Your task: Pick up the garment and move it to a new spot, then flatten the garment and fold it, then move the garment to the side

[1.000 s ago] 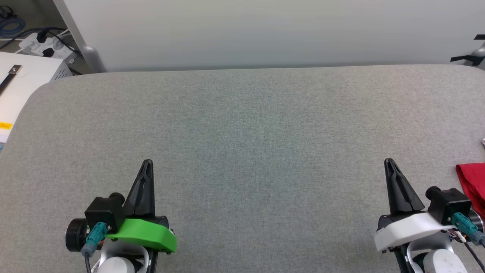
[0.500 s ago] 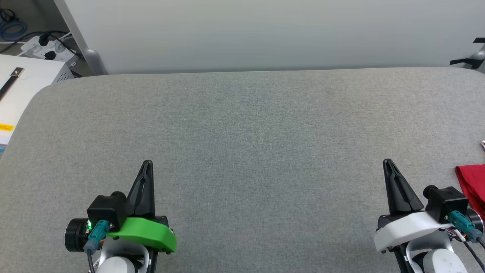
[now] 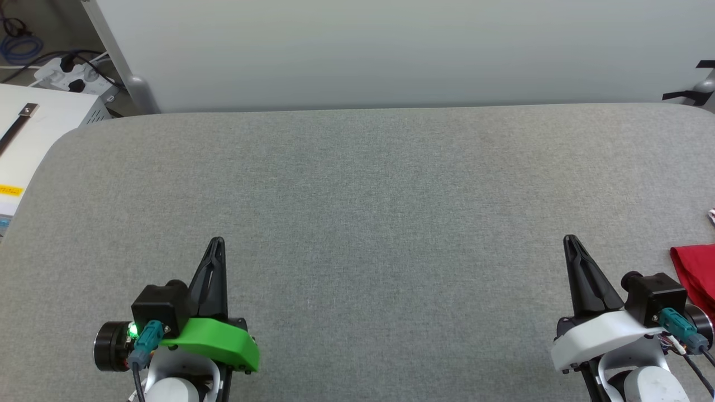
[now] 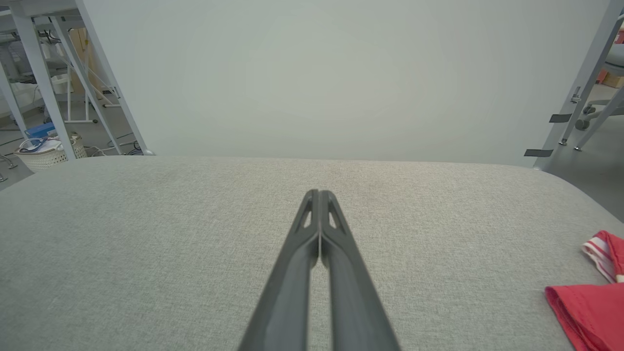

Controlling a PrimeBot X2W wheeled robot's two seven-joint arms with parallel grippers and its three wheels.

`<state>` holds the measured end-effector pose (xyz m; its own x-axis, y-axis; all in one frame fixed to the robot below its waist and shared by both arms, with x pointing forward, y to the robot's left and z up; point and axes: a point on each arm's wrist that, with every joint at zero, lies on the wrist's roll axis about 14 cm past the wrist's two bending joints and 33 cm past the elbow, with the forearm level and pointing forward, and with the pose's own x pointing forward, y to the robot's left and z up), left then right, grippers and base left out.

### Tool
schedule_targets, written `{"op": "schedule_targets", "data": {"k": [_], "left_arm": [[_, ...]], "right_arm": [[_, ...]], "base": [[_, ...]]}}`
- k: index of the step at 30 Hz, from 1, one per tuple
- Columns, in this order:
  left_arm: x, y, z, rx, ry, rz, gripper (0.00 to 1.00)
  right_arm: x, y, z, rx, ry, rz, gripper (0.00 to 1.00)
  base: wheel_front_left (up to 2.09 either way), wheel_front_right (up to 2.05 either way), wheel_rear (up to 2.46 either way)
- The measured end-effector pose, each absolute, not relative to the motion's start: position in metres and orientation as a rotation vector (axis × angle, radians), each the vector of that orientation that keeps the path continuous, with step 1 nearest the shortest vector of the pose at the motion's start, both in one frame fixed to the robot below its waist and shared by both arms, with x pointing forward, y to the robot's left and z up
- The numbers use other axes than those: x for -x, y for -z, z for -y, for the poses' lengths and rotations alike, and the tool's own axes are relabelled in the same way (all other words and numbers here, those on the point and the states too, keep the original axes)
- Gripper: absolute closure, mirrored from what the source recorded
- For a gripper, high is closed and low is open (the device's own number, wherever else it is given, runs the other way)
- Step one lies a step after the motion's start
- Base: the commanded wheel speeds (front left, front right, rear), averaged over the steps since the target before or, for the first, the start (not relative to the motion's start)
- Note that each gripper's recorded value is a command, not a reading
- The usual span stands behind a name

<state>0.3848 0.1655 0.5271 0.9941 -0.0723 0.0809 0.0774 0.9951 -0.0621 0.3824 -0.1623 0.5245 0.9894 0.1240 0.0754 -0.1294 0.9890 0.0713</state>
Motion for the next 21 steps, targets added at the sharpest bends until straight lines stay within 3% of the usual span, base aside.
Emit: {"op": "schedule_targets", "data": {"k": [21], "left_arm": [[-0.3830, -0.5301, -0.1683, 0.029, 0.058, 0.064, 1.00]], "right_arm": [[-0.3795, -0.5253, 0.1609, -0.039, -0.132, 0.049, 1.00]], "base": [[0.00, 0.00, 0.00]]}}
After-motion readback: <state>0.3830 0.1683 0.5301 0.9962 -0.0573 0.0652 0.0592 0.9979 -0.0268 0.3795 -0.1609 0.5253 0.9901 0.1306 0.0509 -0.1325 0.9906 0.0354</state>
